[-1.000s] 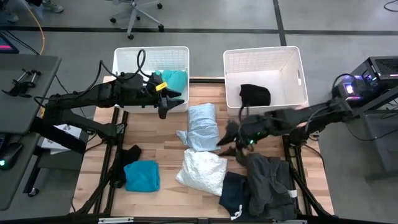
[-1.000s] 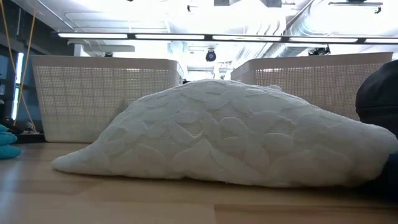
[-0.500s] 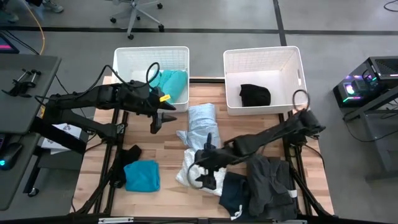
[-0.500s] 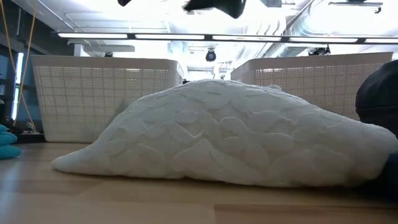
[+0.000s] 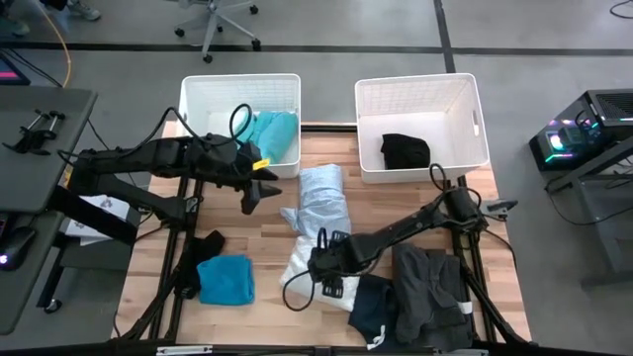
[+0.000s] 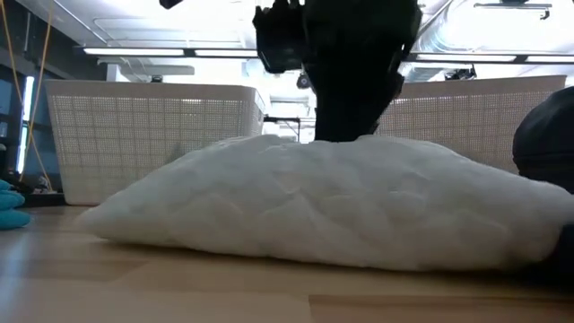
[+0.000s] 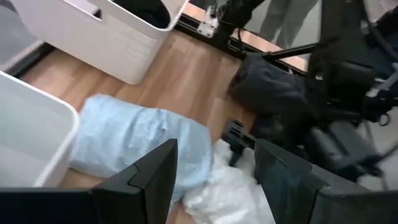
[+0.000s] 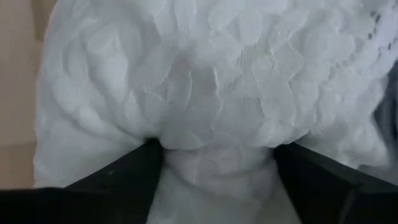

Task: Sort clothes
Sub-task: Put the white shirt into the left white bin

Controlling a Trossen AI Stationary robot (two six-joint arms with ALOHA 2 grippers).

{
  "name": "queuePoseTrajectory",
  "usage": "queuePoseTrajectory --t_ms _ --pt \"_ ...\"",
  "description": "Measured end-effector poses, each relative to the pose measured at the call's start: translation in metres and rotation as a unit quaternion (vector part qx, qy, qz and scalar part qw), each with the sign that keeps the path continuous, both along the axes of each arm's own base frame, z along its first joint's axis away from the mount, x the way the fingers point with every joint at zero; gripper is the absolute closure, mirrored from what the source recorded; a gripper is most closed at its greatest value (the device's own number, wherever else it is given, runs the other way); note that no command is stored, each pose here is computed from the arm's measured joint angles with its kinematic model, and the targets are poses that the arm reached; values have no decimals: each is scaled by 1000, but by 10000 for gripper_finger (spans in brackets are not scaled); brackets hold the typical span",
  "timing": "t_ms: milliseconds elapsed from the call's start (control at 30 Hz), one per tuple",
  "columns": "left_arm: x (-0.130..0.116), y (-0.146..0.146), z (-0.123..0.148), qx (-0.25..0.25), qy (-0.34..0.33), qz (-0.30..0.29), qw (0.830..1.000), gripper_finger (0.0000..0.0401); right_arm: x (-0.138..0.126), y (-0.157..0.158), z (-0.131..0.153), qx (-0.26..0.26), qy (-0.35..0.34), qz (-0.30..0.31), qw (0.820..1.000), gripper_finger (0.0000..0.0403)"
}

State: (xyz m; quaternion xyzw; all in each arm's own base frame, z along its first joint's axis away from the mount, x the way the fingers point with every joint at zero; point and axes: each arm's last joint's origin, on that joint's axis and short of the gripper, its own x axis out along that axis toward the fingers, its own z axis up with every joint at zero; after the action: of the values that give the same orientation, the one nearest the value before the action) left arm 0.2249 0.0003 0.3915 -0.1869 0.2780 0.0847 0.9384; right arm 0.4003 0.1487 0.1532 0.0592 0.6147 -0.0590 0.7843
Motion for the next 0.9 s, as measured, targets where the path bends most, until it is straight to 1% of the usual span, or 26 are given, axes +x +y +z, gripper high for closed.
queuePoseTrajectory --t_ms 67,167,267,333,367,433,467,567,600,767,900 --pt "0 -3 0 -13 -1 4 1000 200 -1 0 -11 7 -6 -8 1000 145" --pt "0 -8 0 -20 -4 13 1000 200 -3 -1 -21 9 -16 -27 999 216" --pt "-2 -13 2 -15 -9 20 1000 200 -4 -1 -21 15 -14 -32 999 301" --pt "-4 -16 3 -9 -13 20 1000 200 -2 0 -15 19 -11 -21 1000 354" --pt "-4 -18 3 -6 -14 20 1000 200 -1 0 -10 23 -9 -13 1000 372" --pt "-6 -20 5 0 -18 21 1000 200 1 0 7 24 -13 -4 1000 378" --pt "-7 -21 5 4 -19 21 1000 200 1 1 17 15 -16 -3 1000 378" --pt "-8 -25 8 30 -32 14 999 200 -8 -4 48 -36 6 -5 999 369" --pt "-9 -27 9 42 -35 9 998 200 -11 -5 62 -44 4 -6 999 369" --pt "-6 -37 18 98 -81 -18 992 200 -24 -15 122 -72 -40 -19 996 382" --pt "-4 -44 25 133 -120 -52 982 200 -36 -20 161 -73 -91 -51 992 382"
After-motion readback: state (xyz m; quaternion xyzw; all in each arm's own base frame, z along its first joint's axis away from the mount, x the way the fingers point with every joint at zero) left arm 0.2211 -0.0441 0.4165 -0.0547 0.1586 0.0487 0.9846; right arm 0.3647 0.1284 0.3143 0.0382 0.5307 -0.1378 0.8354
